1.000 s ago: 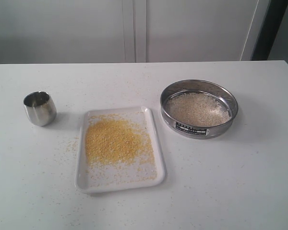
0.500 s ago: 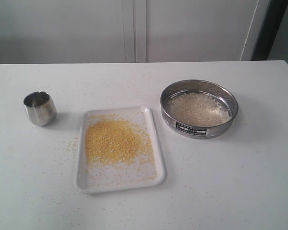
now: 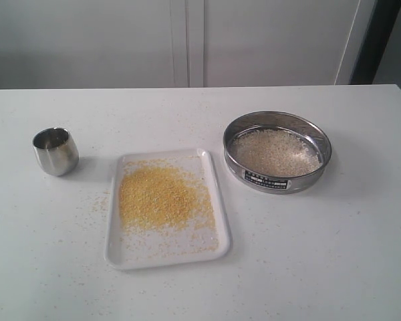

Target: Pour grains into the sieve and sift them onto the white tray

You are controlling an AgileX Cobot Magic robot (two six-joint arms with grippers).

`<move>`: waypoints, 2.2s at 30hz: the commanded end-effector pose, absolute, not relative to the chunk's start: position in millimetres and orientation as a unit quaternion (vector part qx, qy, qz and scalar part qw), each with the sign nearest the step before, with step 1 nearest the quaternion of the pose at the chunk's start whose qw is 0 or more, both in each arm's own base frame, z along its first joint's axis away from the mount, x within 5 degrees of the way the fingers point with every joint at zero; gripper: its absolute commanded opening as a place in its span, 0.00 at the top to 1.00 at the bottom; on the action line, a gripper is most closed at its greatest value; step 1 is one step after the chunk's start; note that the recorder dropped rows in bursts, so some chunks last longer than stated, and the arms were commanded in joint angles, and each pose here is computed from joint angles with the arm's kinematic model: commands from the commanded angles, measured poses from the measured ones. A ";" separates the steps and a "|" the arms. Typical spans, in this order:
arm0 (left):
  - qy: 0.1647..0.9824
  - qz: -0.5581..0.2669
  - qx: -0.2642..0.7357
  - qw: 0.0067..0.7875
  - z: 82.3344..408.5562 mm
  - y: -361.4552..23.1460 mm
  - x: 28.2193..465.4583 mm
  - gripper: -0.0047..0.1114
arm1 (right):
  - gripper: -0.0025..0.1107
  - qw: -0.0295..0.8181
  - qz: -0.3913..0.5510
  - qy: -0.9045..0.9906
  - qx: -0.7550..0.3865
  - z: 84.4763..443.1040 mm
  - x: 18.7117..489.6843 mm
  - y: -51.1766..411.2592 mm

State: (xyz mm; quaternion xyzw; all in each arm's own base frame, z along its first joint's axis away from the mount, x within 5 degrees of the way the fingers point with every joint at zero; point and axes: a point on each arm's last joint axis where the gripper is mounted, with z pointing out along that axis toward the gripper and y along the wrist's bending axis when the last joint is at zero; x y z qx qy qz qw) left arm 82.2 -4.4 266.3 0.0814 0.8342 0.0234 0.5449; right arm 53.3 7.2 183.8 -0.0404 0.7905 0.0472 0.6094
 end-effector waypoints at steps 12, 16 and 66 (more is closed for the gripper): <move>0.800 0.029 0.049 0.598 214.1 -0.7 52.1 0.96 | 0.98 0.610 0.047 0.790 -0.041 182.4 53.1 7.2; 0.797 0.004 0.027 0.604 202.0 -2.5 51.3 0.96 | 0.98 0.610 0.047 0.790 -0.041 182.4 53.1 7.2; 0.820 -0.002 0.008 0.572 167.2 -2.3 52.0 0.96 | 0.98 0.610 0.047 0.790 -0.041 182.4 53.1 7.2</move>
